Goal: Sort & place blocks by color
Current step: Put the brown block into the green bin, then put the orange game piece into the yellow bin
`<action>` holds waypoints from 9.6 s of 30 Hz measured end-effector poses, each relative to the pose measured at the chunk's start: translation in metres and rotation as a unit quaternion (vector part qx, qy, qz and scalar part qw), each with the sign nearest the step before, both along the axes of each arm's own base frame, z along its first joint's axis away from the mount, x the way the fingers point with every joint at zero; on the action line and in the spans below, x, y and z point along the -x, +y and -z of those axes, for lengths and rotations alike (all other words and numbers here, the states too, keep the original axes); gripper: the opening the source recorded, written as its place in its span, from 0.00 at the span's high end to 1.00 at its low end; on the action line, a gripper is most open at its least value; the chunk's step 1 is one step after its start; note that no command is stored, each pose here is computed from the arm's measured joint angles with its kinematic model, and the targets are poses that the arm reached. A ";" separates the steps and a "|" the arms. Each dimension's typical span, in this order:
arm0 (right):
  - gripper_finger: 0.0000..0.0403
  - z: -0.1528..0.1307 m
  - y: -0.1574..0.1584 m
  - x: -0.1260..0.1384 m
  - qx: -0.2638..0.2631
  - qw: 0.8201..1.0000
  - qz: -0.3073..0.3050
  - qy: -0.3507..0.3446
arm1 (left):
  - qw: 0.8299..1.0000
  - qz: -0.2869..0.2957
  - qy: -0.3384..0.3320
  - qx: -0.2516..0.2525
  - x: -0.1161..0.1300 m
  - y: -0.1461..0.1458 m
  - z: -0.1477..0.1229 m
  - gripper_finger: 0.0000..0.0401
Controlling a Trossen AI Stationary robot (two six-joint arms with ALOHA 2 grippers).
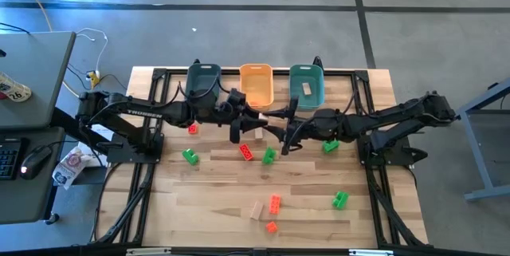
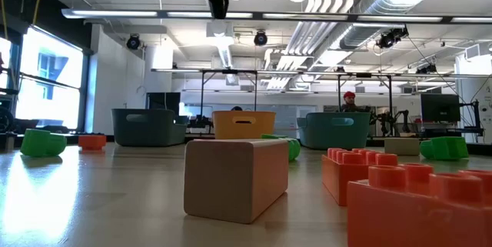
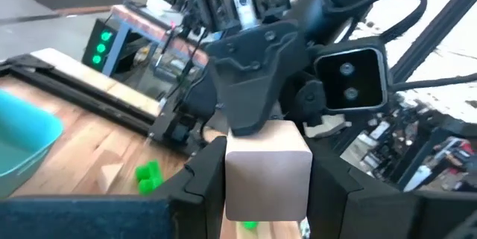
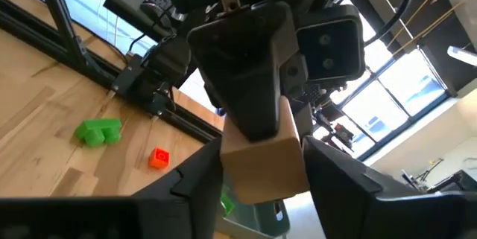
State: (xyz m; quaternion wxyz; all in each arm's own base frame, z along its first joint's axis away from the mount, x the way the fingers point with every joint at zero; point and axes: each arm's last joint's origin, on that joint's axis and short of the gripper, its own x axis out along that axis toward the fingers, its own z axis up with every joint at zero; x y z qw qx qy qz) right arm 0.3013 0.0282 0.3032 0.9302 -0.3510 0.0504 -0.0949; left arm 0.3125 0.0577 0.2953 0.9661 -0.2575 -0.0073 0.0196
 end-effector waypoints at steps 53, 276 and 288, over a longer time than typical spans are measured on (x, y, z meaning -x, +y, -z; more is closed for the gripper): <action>0.68 0.021 -0.050 0.009 -0.086 0.949 0.299 0.043 | 0.973 -0.058 0.200 -0.094 0.017 0.038 0.036 0.48; 0.41 0.109 0.112 -0.034 -0.136 0.853 -0.285 0.416 | 0.909 0.023 0.414 0.052 0.045 -0.150 0.074 0.48; 0.41 0.148 0.128 -0.036 -0.039 0.828 -0.331 0.451 | 0.909 0.022 0.412 0.054 0.044 -0.150 0.074 0.48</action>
